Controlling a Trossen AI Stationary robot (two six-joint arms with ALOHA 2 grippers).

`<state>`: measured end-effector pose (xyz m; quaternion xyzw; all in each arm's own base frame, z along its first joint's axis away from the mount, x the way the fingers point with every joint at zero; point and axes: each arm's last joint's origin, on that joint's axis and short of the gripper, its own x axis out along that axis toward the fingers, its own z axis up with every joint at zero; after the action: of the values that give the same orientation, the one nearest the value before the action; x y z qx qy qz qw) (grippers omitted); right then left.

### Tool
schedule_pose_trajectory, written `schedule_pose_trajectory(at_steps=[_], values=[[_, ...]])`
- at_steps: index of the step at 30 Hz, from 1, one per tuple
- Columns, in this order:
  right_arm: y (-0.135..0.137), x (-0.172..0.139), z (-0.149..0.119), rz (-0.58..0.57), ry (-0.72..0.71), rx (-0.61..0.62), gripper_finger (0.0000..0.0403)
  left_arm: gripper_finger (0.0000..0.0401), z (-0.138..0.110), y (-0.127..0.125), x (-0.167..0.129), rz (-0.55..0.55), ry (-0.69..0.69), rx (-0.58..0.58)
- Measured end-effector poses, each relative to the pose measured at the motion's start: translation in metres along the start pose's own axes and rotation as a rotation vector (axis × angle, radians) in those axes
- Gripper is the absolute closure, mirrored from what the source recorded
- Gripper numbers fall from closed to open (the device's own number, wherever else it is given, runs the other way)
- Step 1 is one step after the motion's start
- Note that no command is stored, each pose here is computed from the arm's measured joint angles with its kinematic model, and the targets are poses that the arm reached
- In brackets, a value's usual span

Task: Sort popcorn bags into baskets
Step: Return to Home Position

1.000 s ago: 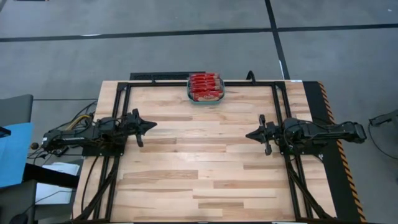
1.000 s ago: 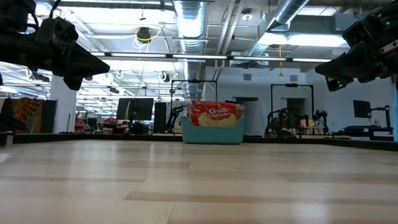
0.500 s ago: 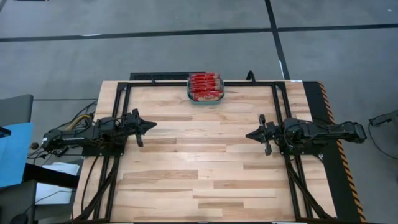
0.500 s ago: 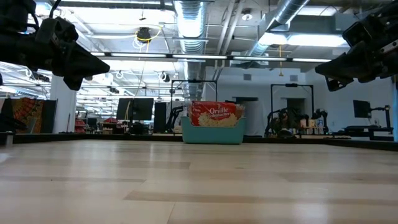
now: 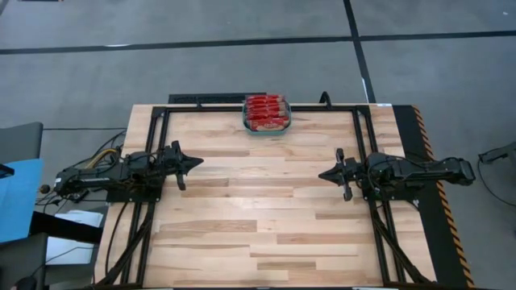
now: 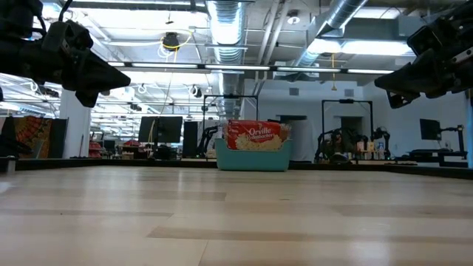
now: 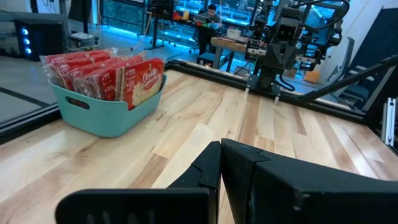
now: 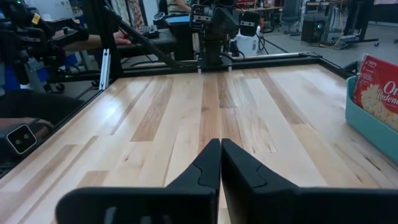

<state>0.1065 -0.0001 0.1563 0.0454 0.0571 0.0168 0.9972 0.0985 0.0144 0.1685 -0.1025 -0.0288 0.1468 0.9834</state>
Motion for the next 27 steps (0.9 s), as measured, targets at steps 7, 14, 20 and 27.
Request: schedule_pose_trajectory(at_steps=[7, 14, 20, 27], values=[[0.0000, 0.0000, 0.0000, 0.000, 0.000, 0.000, 0.0364, 0.0401, 0.0000, 0.0000, 0.0000, 0.000, 0.000, 0.000], [0.0000, 0.0000, 0.0000, 0.000, 0.000, 0.000, 0.0370, 0.0401, 0.0000, 0.0000, 0.0000, 0.000, 0.000, 0.000], [0.0000, 0.0000, 0.0000, 0.000, 0.000, 0.000, 0.0374, 0.0401, 0.0000, 0.0000, 0.0000, 0.000, 0.000, 0.000], [0.0000, 0.0000, 0.0000, 0.000, 0.000, 0.000, 0.0374, 0.0401, 0.0000, 0.0000, 0.0000, 0.000, 0.000, 0.000]])
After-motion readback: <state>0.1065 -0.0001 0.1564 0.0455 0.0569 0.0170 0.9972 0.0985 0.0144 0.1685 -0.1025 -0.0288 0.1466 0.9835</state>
